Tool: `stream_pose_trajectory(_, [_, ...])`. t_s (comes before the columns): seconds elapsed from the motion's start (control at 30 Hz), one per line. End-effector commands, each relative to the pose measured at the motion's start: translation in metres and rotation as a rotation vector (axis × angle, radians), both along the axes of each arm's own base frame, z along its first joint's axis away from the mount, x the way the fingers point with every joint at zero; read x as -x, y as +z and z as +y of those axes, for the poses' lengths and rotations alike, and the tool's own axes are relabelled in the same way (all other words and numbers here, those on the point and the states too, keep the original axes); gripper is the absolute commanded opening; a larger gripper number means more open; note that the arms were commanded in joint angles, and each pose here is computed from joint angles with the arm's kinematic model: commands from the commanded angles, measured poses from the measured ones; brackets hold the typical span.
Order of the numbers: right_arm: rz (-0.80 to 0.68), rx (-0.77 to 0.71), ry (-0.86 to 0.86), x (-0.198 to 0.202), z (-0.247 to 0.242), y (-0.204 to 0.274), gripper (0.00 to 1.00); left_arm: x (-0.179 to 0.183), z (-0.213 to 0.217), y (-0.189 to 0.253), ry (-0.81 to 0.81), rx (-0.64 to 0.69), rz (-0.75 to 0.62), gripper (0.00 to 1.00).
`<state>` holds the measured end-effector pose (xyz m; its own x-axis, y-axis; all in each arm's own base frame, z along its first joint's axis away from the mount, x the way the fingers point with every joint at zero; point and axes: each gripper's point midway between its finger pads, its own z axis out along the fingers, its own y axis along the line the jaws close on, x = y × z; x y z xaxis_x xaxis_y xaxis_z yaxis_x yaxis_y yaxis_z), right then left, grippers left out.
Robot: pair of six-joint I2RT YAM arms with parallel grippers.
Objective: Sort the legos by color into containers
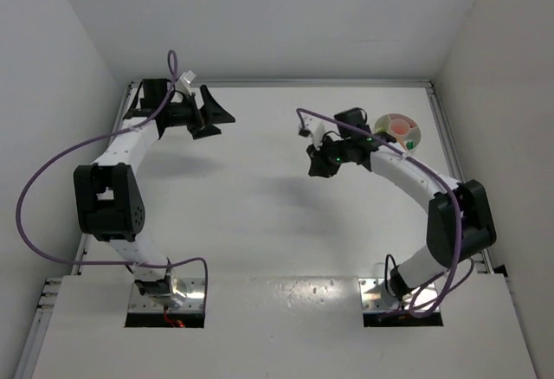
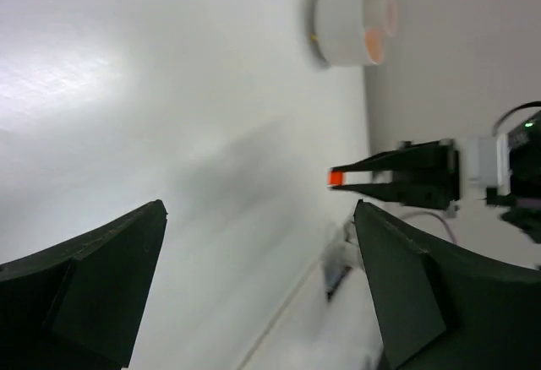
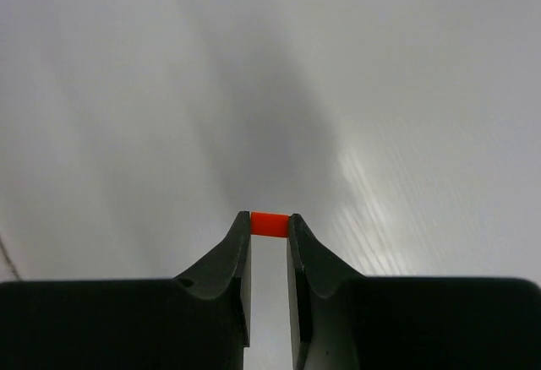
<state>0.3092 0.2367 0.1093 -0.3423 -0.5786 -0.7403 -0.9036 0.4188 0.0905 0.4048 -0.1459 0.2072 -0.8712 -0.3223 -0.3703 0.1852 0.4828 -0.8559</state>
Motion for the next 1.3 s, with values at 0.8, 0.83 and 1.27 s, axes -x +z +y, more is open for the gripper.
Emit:
stream_pose_trajectory(0.8, [0.039,0.293,-0.701,-0.156,-0.298,0.025,0.00,-0.005,0.014,-0.026,-0.005,-0.842,-0.329,1.00])
stream_pose_trajectory(0.83, [0.032,0.292,-0.713,-0.157,-0.303,0.026,0.00,-0.005,0.014,-0.026,-0.005,-0.842,-0.329,1.00])
stream_pose_trajectory(1.27, [0.058,0.291,-0.727,-0.156,-0.307,0.018,0.56,-0.011,0.014,-0.031,0.001,-0.847,-0.312,1.00])
